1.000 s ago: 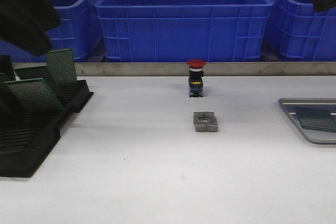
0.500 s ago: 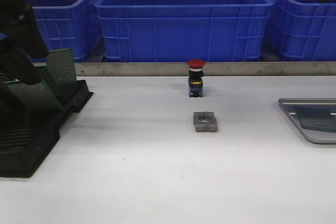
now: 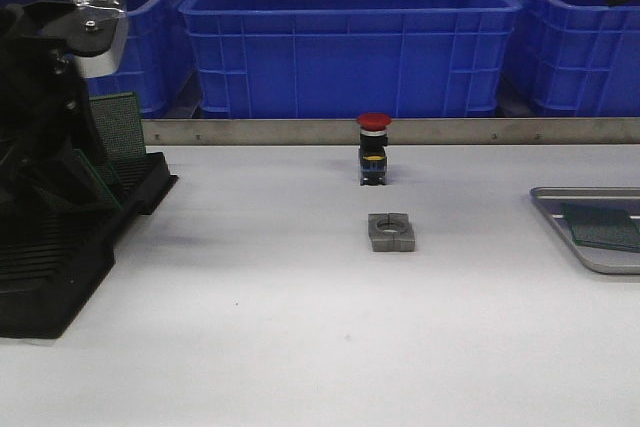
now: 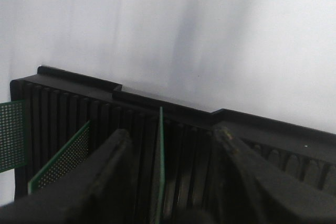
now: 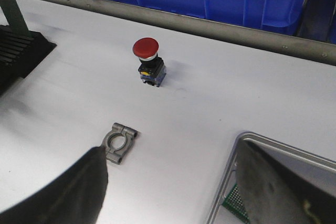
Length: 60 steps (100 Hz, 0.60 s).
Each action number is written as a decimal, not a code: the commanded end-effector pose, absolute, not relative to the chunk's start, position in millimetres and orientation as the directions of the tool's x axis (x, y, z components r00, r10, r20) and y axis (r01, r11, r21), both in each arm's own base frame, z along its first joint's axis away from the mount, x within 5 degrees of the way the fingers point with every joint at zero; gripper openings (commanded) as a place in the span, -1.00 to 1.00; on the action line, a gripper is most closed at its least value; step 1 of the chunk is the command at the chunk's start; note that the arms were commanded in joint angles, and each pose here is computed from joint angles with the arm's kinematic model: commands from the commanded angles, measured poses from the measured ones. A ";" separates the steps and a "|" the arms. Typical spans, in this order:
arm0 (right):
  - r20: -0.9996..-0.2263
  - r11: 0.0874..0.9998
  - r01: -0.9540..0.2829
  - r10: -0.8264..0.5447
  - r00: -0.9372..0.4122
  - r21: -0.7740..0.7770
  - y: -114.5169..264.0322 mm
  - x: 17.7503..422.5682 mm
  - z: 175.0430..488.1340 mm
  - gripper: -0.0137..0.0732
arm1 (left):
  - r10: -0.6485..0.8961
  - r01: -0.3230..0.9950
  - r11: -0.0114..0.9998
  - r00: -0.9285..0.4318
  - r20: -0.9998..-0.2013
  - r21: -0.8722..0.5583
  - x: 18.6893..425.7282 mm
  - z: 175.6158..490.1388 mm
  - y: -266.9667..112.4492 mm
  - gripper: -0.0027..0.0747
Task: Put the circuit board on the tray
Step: 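Grasp a second green circuit board in the rack with the left gripper and lift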
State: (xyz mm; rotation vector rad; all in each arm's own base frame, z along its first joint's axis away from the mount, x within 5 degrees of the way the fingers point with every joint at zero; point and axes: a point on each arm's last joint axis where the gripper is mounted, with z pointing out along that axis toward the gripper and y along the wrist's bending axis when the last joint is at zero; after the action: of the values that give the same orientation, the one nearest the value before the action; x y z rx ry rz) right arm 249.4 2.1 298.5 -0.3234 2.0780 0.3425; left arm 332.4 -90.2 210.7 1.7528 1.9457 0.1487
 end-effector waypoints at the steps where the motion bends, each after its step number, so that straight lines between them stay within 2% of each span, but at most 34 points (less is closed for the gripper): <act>1: -0.896 0.929 -0.355 -0.066 -0.439 0.105 1.6 247.9 316.8 0.55 | 0.942 0.849 0.204 -0.034 -0.335 0.488 337.6 233.7 -89.6 -0.36; 16: -0.896 0.929 -0.355 -0.066 -0.439 0.105 1.6 247.9 316.8 0.55 | 0.942 0.849 0.204 -0.034 -0.335 0.488 337.6 233.7 -89.6 -0.75; 29: -0.896 0.929 -0.355 -0.066 -0.439 0.105 1.6 247.9 316.8 0.55 | 0.941 0.845 0.205 -0.031 -0.338 0.494 336.3 237.4 -89.3 -0.99; 60: -0.896 0.927 -0.358 -0.066 -0.440 0.107 2.0 247.7 316.8 0.55 | 0.931 0.832 0.198 0.006 -0.365 0.519 312.0 276.4 -87.8 -0.98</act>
State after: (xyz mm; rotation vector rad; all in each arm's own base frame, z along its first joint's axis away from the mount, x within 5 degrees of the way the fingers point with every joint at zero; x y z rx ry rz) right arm 249.3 2.0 298.5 -0.3257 2.0787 0.3407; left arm 318.8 -88.2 240.2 1.7413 1.8989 0.1647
